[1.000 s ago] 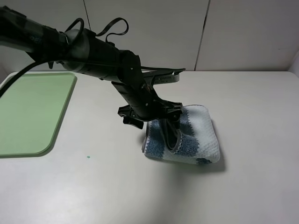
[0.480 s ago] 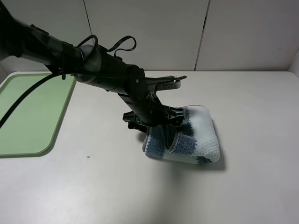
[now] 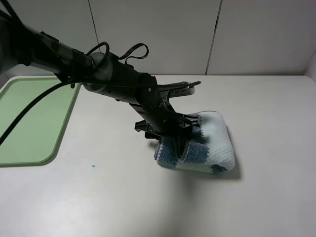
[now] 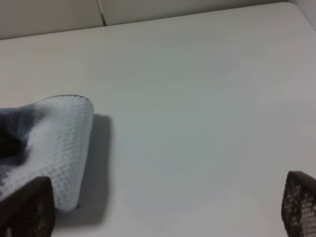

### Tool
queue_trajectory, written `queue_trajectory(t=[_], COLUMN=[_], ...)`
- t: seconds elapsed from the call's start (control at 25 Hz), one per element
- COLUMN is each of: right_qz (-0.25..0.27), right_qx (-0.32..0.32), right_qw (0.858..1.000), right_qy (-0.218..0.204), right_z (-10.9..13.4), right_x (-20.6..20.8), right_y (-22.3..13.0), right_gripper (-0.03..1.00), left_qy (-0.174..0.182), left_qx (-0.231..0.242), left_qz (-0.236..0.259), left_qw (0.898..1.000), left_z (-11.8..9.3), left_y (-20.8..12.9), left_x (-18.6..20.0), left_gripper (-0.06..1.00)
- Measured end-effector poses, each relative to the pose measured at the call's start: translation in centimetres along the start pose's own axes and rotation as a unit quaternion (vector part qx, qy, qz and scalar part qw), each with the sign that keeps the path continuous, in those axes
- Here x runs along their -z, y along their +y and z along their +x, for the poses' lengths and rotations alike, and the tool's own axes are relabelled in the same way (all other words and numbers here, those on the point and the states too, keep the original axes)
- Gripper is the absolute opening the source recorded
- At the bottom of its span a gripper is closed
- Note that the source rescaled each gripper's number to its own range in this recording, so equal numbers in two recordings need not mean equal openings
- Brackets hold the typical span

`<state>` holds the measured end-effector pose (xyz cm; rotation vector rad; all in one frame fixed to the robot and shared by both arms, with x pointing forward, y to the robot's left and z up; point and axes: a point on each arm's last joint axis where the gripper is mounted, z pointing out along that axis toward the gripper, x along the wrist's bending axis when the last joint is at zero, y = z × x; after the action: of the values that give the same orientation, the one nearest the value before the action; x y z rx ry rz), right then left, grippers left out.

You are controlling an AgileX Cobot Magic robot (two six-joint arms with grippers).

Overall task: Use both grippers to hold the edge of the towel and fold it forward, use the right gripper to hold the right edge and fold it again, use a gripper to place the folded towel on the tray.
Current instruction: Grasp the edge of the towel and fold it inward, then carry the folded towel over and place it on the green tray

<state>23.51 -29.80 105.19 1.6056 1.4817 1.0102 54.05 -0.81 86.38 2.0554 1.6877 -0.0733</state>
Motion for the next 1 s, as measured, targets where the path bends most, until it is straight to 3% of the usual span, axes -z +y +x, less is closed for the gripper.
queue_trajectory(t=[0.36, 1.0], right_qz=[0.0, 0.0], right_qx=[0.0, 0.0], right_qw=[1.0, 1.0], right_qy=[0.0, 0.0], right_z=[0.0, 0.0], right_x=[0.0, 0.0], right_y=[0.0, 0.0], right_gripper=[1.0, 1.0], left_qy=[-0.002, -0.003], left_qx=[0.006, 0.004], left_qz=[0.002, 0.0], left_qw=[1.0, 1.0], left_z=[-0.07, -0.23], left_y=[-0.08, -0.08], left_x=[-0.06, 0.08], left_gripper=[0.14, 0.14])
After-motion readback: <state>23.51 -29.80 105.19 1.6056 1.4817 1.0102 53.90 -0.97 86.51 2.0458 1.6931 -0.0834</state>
